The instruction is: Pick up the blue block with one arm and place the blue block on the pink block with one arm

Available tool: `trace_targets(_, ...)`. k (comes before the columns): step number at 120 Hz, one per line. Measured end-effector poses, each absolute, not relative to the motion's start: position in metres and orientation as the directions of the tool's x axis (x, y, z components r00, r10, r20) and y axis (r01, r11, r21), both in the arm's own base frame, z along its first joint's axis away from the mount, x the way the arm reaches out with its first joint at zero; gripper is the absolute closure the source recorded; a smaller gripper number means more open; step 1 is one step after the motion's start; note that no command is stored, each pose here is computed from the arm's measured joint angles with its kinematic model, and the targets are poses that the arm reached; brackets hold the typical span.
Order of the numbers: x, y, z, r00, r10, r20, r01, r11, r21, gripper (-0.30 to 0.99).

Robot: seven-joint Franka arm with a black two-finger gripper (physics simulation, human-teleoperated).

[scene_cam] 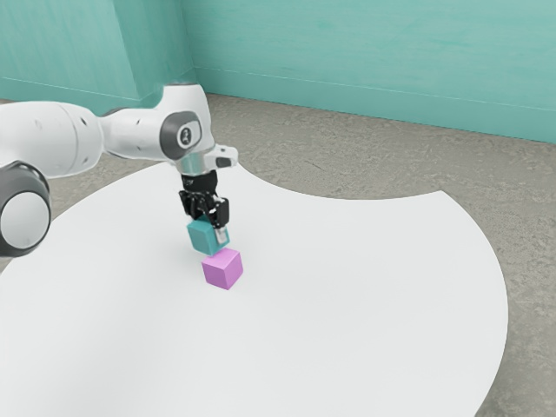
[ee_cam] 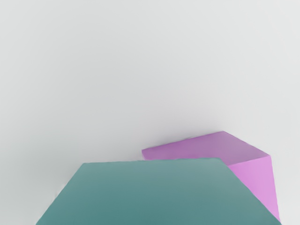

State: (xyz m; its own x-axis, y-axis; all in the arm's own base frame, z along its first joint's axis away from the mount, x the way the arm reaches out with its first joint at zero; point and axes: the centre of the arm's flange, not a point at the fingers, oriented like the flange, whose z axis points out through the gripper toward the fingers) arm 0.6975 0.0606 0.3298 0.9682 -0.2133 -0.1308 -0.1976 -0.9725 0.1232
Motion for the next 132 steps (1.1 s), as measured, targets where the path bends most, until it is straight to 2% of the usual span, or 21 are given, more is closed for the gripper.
trace_targets(55,0.683,0.025,0.333,0.966,-0.210,-0.150,-0.191,-0.973,0.130,0.33)
trace_targets(132,0.678,0.014,0.331,0.978,-0.108,-0.176,-0.092,-0.991,0.098,0.34)
